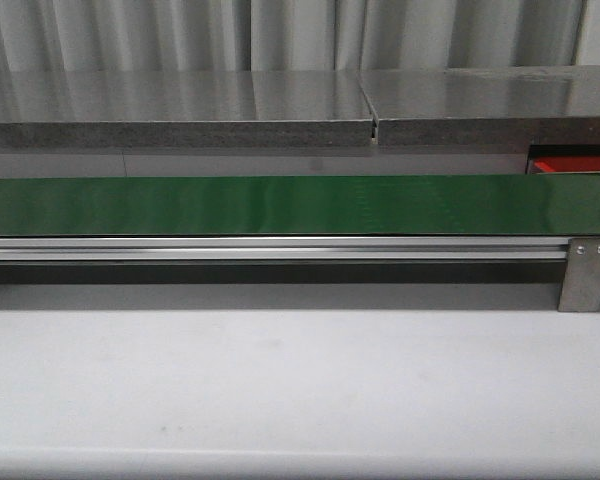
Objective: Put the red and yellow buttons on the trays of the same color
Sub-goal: 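Lower the left gripper onto a yellow push-button and grasp it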
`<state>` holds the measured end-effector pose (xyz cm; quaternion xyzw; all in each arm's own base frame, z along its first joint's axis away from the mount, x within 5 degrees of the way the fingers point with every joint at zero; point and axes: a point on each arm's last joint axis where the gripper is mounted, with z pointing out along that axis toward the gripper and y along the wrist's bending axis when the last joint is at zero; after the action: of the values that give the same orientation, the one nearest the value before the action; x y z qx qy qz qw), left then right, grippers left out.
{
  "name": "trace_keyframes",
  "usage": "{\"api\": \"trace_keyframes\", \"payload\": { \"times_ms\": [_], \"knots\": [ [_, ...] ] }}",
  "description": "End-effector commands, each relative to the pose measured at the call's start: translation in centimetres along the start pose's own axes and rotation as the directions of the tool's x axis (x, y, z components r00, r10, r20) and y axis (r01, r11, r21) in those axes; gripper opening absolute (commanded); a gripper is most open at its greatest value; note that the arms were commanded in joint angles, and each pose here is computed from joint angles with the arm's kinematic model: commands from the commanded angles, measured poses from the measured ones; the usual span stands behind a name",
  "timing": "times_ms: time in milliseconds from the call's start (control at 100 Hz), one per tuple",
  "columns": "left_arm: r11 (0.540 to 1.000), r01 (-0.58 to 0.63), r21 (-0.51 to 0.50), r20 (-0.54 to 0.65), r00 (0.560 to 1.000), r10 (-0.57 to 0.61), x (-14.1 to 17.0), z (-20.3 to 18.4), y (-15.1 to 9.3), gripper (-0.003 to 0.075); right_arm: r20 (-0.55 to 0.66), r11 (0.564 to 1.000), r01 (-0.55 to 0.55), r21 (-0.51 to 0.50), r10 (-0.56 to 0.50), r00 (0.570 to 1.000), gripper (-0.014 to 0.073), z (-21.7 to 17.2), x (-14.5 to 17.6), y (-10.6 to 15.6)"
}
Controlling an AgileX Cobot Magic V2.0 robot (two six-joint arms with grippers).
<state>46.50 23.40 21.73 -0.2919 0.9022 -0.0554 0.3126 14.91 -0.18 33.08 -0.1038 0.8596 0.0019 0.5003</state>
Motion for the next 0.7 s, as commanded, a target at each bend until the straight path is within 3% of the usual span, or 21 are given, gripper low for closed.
{"api": "trace_keyframes", "payload": {
  "times_ms": [0,690],
  "knots": [
    [0.999,-0.004,0.035,0.142,0.99,-0.001,-2.2,-3.0,-1.3,0.0545,0.086,0.999,0.003,0.033,-0.006,0.996,-0.0118,-0.6,-1.3,-0.3],
    [0.999,0.017,0.036,0.133,0.991,-0.021,-1.6,-0.4,-0.7,0.0545,0.086,0.999,0.003,0.033,-0.006,0.996,-0.0118,-0.6,-1.3,-0.3]
  ]
}}
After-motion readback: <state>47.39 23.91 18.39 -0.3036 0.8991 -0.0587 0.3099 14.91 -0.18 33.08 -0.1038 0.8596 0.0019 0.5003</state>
